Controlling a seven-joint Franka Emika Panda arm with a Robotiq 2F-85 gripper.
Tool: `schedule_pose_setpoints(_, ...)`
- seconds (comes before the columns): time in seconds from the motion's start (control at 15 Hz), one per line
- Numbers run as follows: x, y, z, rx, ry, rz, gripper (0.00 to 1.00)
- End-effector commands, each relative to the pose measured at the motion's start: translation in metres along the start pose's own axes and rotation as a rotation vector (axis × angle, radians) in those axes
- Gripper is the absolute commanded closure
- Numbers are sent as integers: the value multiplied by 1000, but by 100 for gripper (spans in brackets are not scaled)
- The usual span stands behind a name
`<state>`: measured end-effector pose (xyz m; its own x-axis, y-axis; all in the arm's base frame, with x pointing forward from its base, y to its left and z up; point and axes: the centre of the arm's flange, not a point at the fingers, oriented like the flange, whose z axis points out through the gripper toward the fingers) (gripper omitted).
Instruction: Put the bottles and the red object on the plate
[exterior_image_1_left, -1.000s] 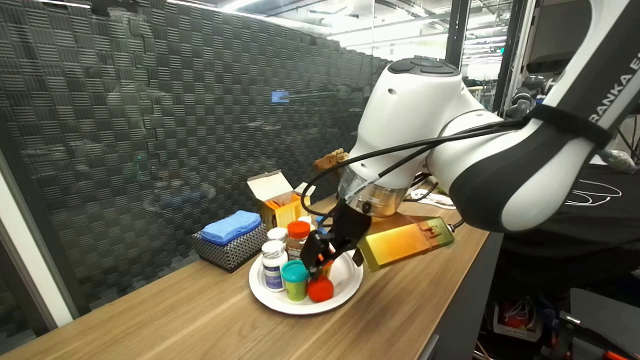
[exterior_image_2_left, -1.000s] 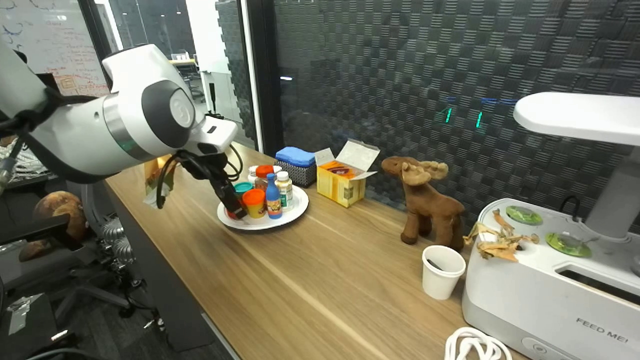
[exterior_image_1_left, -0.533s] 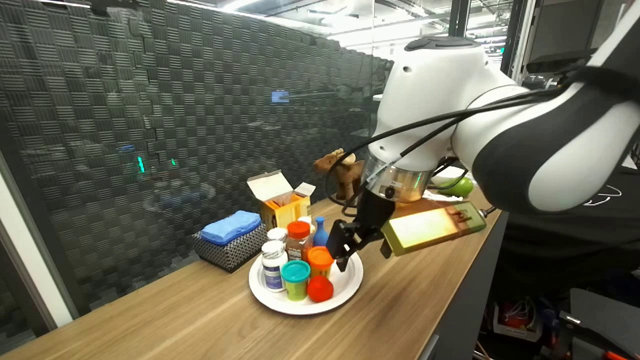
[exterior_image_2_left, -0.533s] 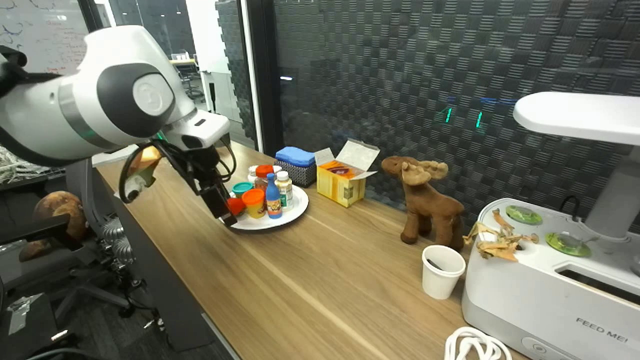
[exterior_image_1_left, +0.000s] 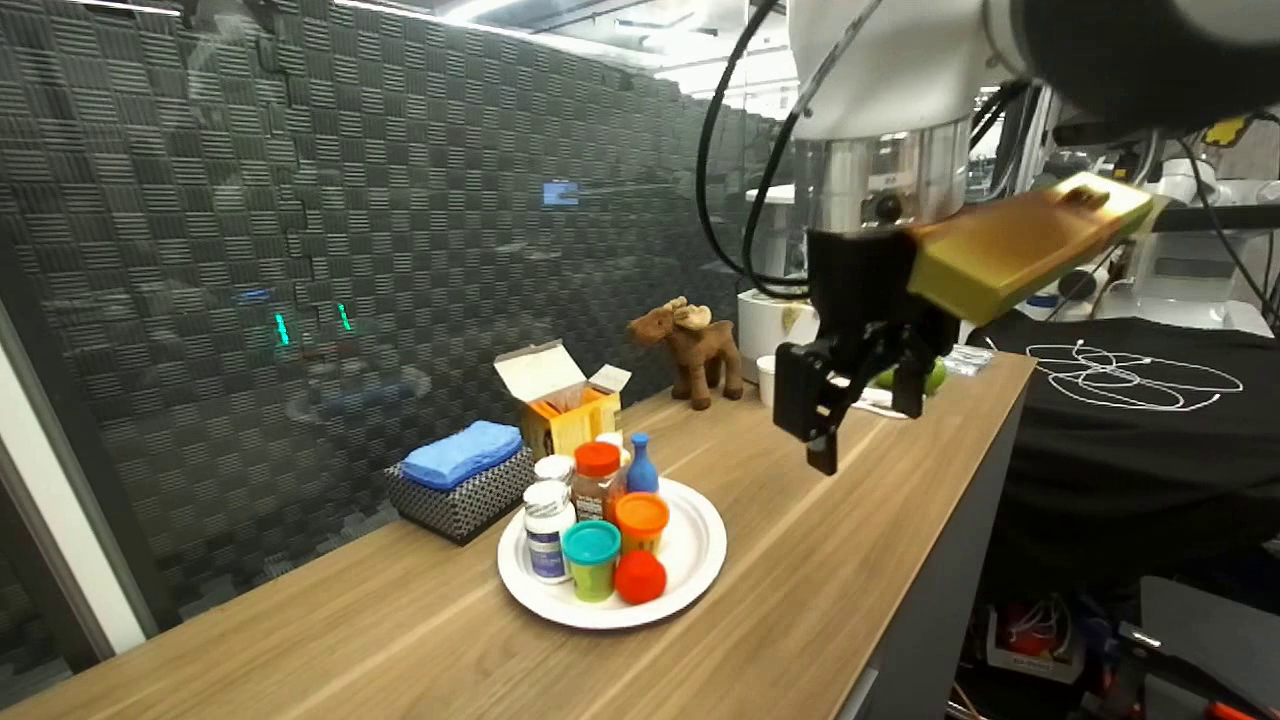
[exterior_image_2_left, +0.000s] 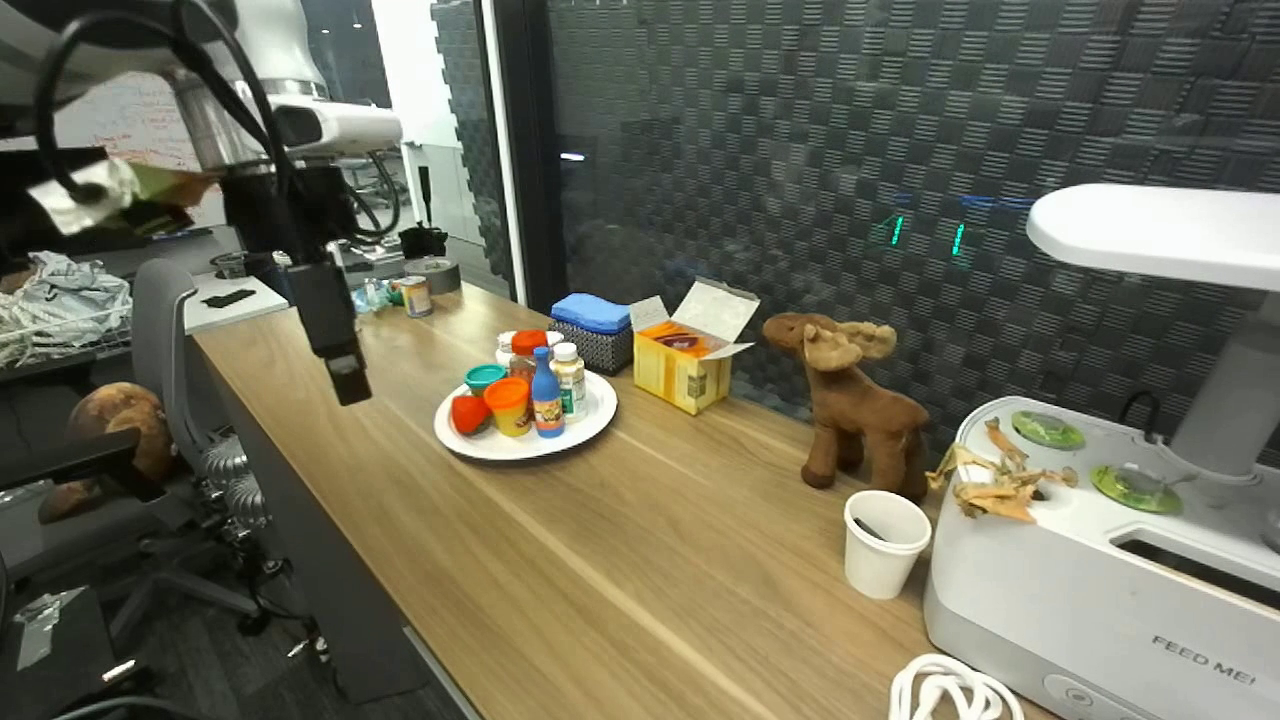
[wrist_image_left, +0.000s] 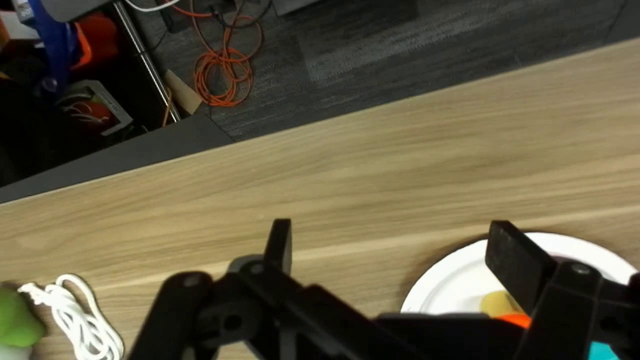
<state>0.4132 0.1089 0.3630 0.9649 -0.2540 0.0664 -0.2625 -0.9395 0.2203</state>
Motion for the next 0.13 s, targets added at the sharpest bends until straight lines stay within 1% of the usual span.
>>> schedule_pose_setpoints(0.0, -6, 4, -12, 6, -31, -45, 0)
schedule_pose_setpoints(0.07, -11, 8, -23, 14, -48, -78, 0)
